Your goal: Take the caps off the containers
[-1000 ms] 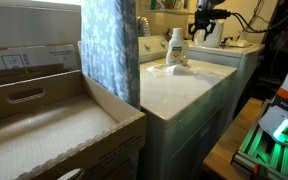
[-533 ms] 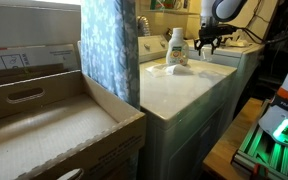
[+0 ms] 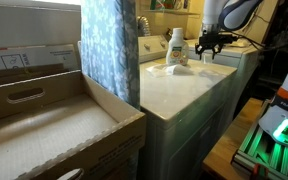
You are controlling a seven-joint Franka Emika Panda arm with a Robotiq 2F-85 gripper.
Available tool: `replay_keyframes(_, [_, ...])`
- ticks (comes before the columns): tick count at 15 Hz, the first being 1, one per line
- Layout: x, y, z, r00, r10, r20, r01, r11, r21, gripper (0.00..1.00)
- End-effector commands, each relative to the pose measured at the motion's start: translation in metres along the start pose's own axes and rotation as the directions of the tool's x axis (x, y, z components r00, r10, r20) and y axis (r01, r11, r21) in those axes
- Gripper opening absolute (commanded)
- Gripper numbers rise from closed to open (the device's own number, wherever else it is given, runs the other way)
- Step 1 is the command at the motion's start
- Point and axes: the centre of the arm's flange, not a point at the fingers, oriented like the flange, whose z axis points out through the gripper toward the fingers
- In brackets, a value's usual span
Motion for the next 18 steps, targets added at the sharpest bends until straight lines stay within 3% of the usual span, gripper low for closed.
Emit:
replay_keyframes(1, [-0.008,-0.004,0.019,1.0,0.024,-0.01,-0.023,0.996,0.085,0.44])
replay_keyframes(4, [-0.01,-0.009,0.028,1.0,0.015,0.018,-0.018,0.991,0.129,0.44])
replay_keyframes(6, [-0.011,-0.01,0.036,0.999,0.014,0.04,-0.018,0.994,0.11,0.44])
replay_keyframes(7, [-0.007,-0.011,0.034,0.999,0.025,0.039,-0.029,0.994,0.108,0.92])
replay_keyframes(9, [0.0,-0.012,0.03,0.999,0.028,0.036,-0.031,0.995,0.091,0.99])
replay_keyframes(12, [0.015,-0.017,0.01,0.999,0.031,0.026,-0.034,0.993,0.113,1.0])
replay_keyframes(16, [0.047,-0.031,-0.033,0.998,-0.058,0.006,0.056,0.983,0.173,1.0])
replay_keyframes(18, [0.063,-0.043,-0.06,0.994,-0.096,0.048,0.084,0.973,0.213,1.0])
